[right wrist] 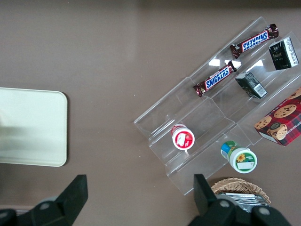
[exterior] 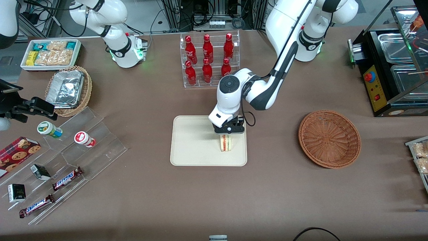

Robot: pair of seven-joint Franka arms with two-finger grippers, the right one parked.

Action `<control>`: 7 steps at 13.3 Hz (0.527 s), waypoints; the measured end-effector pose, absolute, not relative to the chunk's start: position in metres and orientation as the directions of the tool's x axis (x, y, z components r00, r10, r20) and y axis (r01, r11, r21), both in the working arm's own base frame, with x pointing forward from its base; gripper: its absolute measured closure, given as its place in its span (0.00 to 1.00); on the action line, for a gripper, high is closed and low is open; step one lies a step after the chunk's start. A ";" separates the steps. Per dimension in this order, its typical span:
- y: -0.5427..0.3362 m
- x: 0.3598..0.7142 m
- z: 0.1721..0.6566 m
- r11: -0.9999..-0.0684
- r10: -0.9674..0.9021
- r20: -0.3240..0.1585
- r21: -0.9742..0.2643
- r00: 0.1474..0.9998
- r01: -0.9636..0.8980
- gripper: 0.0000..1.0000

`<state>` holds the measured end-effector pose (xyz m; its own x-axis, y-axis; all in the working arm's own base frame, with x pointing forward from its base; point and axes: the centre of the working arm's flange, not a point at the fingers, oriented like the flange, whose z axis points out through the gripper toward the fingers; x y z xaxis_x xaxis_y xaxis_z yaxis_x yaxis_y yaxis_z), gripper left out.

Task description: Place sandwich from basket to tray

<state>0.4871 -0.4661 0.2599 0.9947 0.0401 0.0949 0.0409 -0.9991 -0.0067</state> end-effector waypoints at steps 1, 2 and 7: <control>-0.462 0.489 0.280 -0.998 0.051 0.083 -0.026 0.995 0.054 0.03; -0.454 0.491 0.306 -0.996 0.069 0.074 -0.047 0.995 0.073 0.00; -0.370 0.497 0.468 -0.977 0.196 0.063 -0.078 0.979 0.201 0.00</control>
